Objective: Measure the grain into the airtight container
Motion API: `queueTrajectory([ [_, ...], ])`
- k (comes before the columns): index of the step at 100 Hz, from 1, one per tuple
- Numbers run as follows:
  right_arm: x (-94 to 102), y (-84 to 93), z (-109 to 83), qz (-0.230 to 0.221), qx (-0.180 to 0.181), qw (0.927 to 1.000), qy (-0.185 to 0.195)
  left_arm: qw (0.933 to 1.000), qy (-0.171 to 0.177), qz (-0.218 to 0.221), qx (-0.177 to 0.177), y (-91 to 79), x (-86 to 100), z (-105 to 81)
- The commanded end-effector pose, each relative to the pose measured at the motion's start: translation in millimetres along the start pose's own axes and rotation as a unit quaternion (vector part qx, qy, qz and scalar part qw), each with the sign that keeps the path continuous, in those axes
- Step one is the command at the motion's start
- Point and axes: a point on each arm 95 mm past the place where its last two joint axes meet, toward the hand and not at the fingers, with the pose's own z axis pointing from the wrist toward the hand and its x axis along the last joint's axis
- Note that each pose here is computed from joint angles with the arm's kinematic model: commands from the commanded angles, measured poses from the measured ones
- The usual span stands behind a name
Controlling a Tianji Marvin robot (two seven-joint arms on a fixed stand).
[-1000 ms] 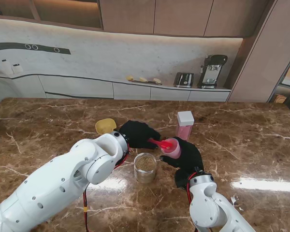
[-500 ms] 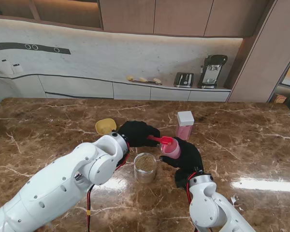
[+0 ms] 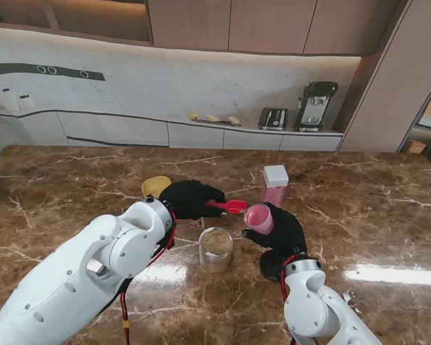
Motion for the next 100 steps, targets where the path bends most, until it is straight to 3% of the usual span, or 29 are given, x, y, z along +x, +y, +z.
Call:
queueTrajectory([
  [1, -1.7, -1.8, -3.4, 0.001, 0.005, 1.0, -0.007, 0.9999, -0.004, 0.002, -0.012, 7.2, -5.7, -5.6],
  [33, -0.5, -2.2, -1.9, 0.0, 0.006, 1.0, -0.006, 0.9966, -0.02, 0.02, -0.078, 22.5, -30.1, -20.5],
  [53, 0.6, -3.6, -1.4, 0.001, 0.008, 0.9999, -0.006, 0.9908, -0.034, 0.026, -0.128, 33.2, -40.3, -15.7],
  [100, -0.2, -3.0, -1.4, 0.002, 0.008, 0.9999, -0.008, 0.9799, -0.052, 0.024, -0.191, 39.6, -44.8, 3.6],
])
